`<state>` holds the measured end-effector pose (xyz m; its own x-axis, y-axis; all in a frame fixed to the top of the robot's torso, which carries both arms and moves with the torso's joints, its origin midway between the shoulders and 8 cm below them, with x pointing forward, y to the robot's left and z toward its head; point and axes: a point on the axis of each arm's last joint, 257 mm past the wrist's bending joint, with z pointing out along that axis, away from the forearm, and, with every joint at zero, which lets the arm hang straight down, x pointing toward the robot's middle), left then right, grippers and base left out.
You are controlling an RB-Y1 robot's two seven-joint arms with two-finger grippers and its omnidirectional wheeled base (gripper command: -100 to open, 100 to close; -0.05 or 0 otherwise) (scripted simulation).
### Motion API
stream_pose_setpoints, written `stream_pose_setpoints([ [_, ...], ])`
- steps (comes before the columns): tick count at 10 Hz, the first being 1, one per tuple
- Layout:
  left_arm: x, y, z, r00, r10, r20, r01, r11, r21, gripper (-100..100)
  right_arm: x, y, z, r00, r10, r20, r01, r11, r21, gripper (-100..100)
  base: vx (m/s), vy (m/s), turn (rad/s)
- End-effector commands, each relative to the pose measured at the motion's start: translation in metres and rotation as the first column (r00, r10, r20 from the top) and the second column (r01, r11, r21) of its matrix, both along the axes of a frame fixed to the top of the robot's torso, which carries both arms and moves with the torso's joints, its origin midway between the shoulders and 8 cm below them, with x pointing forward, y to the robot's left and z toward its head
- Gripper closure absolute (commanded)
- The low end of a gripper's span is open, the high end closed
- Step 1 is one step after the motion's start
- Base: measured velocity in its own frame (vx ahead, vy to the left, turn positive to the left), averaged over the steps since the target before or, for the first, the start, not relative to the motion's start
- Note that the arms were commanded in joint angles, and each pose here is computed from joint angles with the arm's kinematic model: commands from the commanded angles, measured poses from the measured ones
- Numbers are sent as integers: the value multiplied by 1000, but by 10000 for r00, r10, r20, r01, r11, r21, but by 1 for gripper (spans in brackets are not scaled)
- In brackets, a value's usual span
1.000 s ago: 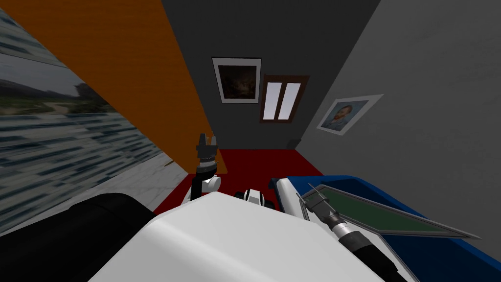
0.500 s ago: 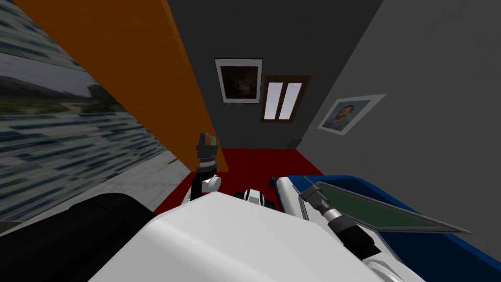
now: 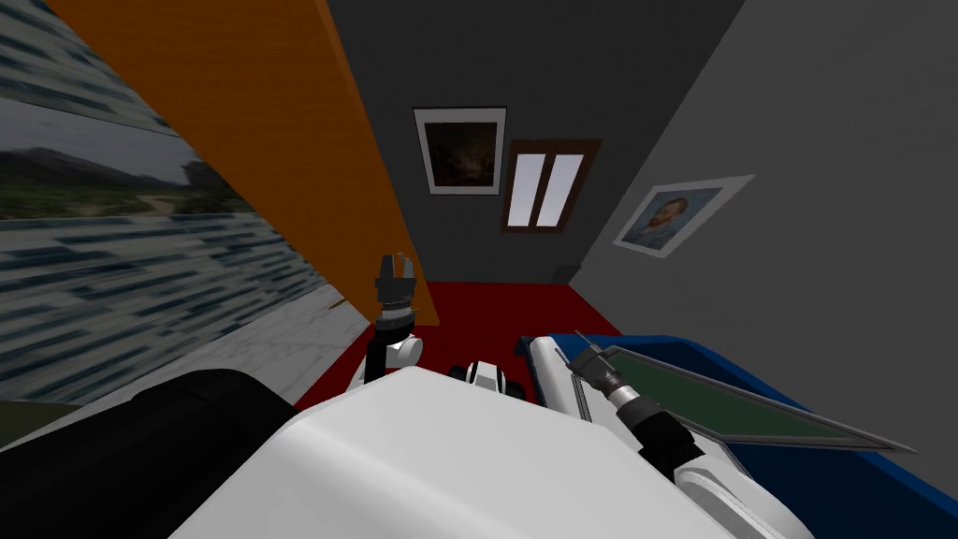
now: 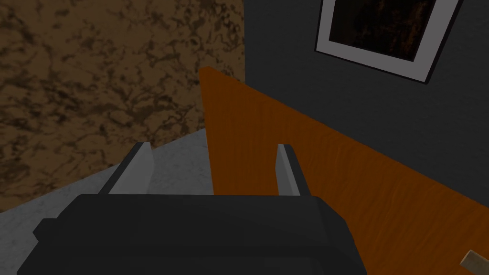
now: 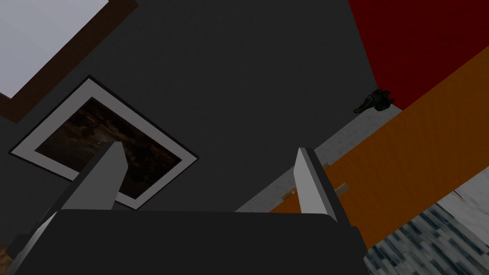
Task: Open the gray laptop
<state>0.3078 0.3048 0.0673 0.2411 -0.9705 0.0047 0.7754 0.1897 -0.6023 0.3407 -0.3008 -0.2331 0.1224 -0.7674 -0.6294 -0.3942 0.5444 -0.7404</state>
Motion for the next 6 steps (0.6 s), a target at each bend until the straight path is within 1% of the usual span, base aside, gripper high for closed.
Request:
stream_pose_setpoints([
  [1,0,0,0,10000,1,-1,-1,10000,0,0,10,0,-2,10000,20,48,-18,9996,-282,-100,-19,-15,-13],
  [2,0,0,0,10000,1,-2,-1,10000,1,0,8,1,-9,9997,98,-218,-106,9993,-357,-100,1,-8,-2],
  [3,0,0,0,10000,2,-2,-2,10000,1,0,6,2,-12,9993,137,-352,-151,9991,-394,-100,10,-3,2],
  [4,0,0,0,10000,2,-1,-2,10000,1,0,31,-4,7,9998,-32,220,42,9990,-440,-100,-92,-17,122],
  [5,0,0,0,10000,0,1,0,10000,0,0,36,-10,14,9990,-52,441,85,9971,-755,-100,-124,-29,68],
  [6,0,0,0,10000,0,0,0,10000,0,0,41,-15,19,9981,-152,599,210,9950,-977,-100,-59,-10,-16],
])
